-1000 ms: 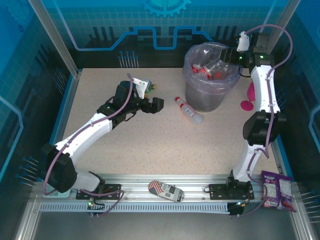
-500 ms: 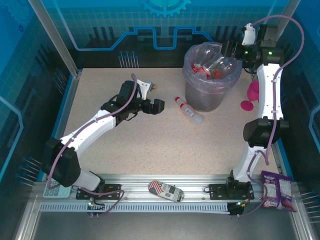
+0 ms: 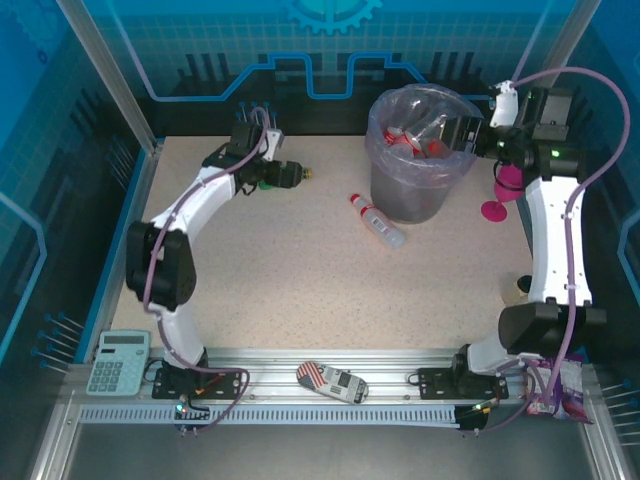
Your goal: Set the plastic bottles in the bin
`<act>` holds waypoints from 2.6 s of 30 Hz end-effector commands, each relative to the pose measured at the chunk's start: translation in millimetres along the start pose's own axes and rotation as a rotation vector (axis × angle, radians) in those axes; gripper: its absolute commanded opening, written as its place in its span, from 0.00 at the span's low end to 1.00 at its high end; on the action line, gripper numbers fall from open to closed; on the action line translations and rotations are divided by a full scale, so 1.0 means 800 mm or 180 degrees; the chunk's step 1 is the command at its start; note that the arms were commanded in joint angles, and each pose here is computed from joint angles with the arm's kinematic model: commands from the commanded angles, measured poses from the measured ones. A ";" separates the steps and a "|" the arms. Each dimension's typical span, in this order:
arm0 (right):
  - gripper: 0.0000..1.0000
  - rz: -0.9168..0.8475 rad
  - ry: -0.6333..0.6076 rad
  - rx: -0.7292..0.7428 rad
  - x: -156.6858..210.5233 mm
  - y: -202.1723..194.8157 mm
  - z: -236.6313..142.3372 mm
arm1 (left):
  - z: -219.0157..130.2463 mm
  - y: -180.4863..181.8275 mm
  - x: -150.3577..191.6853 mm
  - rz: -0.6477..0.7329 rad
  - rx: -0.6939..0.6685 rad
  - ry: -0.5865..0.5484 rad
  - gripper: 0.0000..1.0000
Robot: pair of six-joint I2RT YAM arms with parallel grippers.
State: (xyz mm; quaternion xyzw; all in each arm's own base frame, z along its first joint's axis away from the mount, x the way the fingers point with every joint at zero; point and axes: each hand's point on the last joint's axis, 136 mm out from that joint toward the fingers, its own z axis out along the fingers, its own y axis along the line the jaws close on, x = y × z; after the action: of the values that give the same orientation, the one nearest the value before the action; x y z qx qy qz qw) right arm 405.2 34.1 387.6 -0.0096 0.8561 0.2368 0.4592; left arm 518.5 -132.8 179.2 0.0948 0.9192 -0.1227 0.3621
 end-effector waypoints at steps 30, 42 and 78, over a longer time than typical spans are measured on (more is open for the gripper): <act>0.82 0.0276 0.0219 0.0111 0.088 -0.008 -0.016 | 0.123 0.048 0.045 -0.0596 0.0543 0.0830 0.99; 0.82 0.0361 0.0213 0.0049 0.091 -0.007 -0.008 | 0.113 0.033 0.112 -0.0092 0.0051 0.1158 0.99; 0.81 0.0176 -0.0061 -0.0393 0.062 0.088 -0.037 | 0.006 -0.023 0.061 -0.0399 0.0303 0.0309 0.59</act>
State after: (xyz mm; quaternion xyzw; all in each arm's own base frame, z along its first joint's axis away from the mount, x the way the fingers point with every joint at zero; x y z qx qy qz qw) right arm 345.5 73.6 353.3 0.0136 0.8609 0.2807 0.4241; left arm 486.2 -118.1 90.8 0.0436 0.9626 -0.1135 0.2420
